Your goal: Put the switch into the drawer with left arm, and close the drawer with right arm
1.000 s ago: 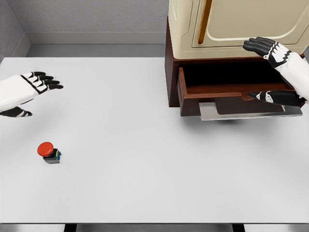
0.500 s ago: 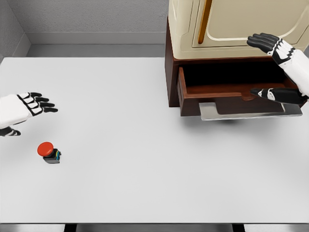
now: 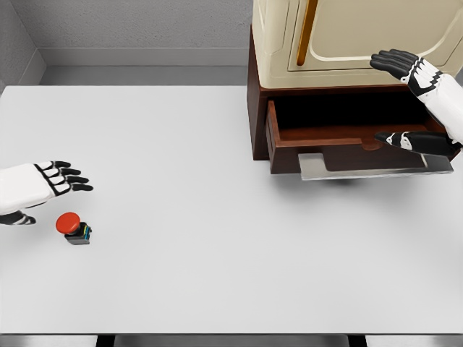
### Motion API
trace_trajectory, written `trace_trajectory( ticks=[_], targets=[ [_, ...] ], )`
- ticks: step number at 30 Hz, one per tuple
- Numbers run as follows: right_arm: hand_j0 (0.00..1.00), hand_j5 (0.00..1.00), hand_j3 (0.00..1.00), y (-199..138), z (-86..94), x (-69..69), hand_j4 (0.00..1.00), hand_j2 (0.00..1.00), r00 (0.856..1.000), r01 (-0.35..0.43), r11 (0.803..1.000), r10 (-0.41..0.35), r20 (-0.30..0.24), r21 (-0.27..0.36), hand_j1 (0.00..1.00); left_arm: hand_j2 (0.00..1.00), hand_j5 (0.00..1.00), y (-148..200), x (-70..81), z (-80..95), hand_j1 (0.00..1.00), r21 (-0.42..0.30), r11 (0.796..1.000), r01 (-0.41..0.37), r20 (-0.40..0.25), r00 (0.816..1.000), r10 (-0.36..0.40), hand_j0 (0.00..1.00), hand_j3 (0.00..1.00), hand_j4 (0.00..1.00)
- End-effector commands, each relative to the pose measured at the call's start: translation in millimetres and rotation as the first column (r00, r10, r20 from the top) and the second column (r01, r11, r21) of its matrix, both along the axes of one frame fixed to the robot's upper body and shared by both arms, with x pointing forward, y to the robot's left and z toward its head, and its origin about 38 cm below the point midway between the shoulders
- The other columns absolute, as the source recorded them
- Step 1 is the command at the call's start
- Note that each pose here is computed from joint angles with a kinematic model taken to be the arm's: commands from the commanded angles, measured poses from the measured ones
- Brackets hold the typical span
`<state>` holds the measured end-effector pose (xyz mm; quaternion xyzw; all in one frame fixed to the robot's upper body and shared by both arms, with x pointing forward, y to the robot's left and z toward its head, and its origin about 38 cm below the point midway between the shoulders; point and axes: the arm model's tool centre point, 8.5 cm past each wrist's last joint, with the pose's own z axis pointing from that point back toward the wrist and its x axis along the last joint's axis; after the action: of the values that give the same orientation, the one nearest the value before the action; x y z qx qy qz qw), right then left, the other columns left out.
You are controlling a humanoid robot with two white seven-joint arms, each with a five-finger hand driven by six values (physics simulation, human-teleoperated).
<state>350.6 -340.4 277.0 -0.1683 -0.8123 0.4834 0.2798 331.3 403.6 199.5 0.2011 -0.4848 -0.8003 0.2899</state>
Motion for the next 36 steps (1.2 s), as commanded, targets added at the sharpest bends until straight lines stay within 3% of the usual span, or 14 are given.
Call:
trace_trajectory(
  ticks=[1,9,23,34,36],
  targets=[
    [1.00,1.00,1.00,-0.4,0.6,0.0,1.00,1.00,1.000,0.000,1.000,0.000,-0.001,0.005,1.00,1.00,1.00,-5.5,-1.4,2.4,1.00,-0.009,1.000,0.015,0.003,1.000,-0.015,1.00,1.00,1.00],
    [1.00,1.00,1.00,0.5,-0.8,-0.2,1.00,1.00,1.000,-0.002,1.000,0.002,-0.005,0.012,1.00,1.00,1.00,-3.5,-6.6,5.1,1.00,0.016,1.000,0.026,-0.009,1.000,-0.026,1.00,1.00,1.00],
    [1.00,1.00,1.00,0.5,-1.4,-0.3,1.00,1.00,1.000,-0.002,1.000,0.002,-0.006,0.011,1.00,1.00,1.00,-12.1,-17.0,-9.0,1.00,-0.010,0.999,0.044,-0.050,0.998,-0.044,1.00,1.00,1.00],
    [1.00,1.00,1.00,0.1,-2.6,-0.8,1.00,1.00,1.000,0.000,1.000,0.001,-0.009,0.011,1.00,1.00,1.00,-13.7,-17.5,-9.5,1.00,-0.028,0.999,0.041,-0.055,0.998,-0.043,1.00,1.00,1.00],
    [1.00,1.00,1.00,0.0,-2.5,-0.8,1.00,1.00,1.000,-0.001,1.000,0.001,-0.009,0.013,1.00,0.94,0.94,-14.1,-17.9,-9.9,0.94,-0.028,0.999,0.043,-0.056,0.997,-0.044,0.94,0.94,0.94]
  ],
)
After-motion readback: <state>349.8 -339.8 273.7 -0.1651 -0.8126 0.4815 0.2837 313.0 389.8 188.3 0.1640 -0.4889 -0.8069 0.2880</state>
